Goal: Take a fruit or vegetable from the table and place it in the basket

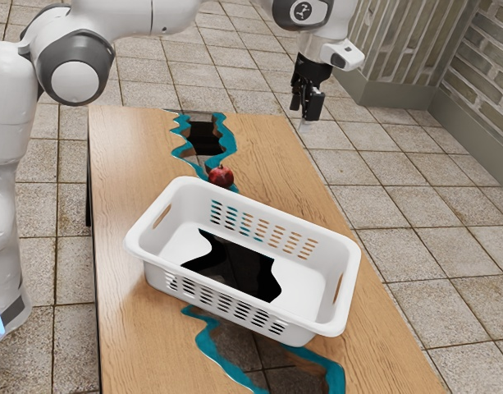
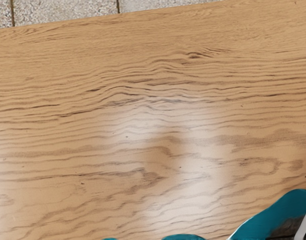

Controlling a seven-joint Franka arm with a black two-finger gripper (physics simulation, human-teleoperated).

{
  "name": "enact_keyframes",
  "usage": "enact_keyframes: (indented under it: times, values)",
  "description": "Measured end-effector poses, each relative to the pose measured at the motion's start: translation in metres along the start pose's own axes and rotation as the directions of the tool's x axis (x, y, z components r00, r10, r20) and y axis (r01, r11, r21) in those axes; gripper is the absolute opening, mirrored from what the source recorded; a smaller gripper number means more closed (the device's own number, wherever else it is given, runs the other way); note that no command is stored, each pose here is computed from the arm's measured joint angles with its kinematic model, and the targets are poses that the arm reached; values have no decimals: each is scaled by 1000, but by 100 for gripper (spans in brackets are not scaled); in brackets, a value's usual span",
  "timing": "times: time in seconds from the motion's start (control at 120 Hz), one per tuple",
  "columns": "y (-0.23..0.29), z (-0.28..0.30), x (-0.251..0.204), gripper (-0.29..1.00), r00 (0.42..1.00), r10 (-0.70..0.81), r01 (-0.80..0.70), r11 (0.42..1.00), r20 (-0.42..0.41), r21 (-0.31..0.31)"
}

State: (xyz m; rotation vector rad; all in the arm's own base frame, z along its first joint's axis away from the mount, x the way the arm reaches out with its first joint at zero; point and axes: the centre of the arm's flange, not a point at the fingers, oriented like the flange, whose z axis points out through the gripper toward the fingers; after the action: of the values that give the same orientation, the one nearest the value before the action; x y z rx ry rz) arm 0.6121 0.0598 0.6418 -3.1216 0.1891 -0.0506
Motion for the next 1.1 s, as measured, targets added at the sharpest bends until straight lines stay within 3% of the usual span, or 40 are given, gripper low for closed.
enact_keyframes:
  times: [0.258, 0.683, 1.1]
  values:
    - [-2, -8, 2, 70, 999, -6, 6, 1000, -36, -19]
    - [-114, 29, -18, 70, 974, -221, 219, 975, -51, -49]
    - [-85, 102, -27, 70, 985, -174, 174, 977, 13, -120]
